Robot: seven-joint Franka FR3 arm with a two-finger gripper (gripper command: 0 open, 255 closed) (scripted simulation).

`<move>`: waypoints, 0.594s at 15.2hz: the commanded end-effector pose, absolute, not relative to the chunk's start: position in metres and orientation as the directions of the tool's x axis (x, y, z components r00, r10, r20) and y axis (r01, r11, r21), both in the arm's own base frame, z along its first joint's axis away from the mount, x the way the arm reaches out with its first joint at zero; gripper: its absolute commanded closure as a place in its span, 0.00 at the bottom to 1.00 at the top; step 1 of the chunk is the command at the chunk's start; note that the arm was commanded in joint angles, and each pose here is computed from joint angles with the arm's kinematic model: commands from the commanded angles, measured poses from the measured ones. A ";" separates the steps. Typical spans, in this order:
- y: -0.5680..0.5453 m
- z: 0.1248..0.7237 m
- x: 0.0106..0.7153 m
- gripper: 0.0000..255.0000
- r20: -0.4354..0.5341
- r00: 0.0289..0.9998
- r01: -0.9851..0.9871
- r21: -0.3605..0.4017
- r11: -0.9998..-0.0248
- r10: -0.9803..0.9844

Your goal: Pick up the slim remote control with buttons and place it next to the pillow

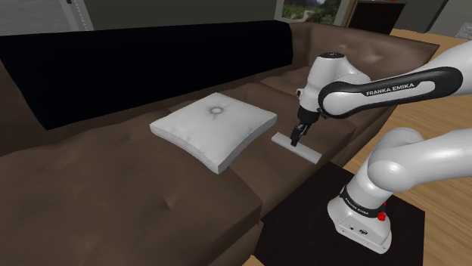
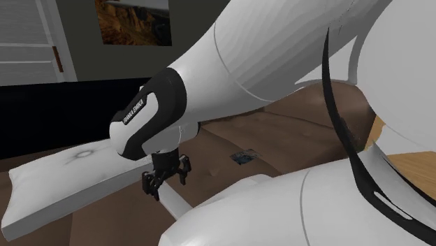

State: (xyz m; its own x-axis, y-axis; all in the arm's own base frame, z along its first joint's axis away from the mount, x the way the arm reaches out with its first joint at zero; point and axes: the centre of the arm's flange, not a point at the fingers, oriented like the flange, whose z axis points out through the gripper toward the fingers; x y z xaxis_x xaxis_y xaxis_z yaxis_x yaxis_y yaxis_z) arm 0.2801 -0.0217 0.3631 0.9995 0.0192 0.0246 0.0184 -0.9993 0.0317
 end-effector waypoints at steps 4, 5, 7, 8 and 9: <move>-0.022 0.399 0.279 0.00 0.023 1.000 0.018 0.032 -0.999 0.019; -0.022 0.399 0.279 0.00 0.023 1.000 0.018 0.032 -0.999 0.019; -0.022 0.399 0.279 0.00 0.023 1.000 0.018 0.032 -0.999 0.019; -0.022 0.399 0.279 0.00 0.023 1.000 0.018 0.032 -0.999 0.019; -0.022 0.399 0.279 0.00 0.023 1.000 0.018 0.032 -0.999 0.019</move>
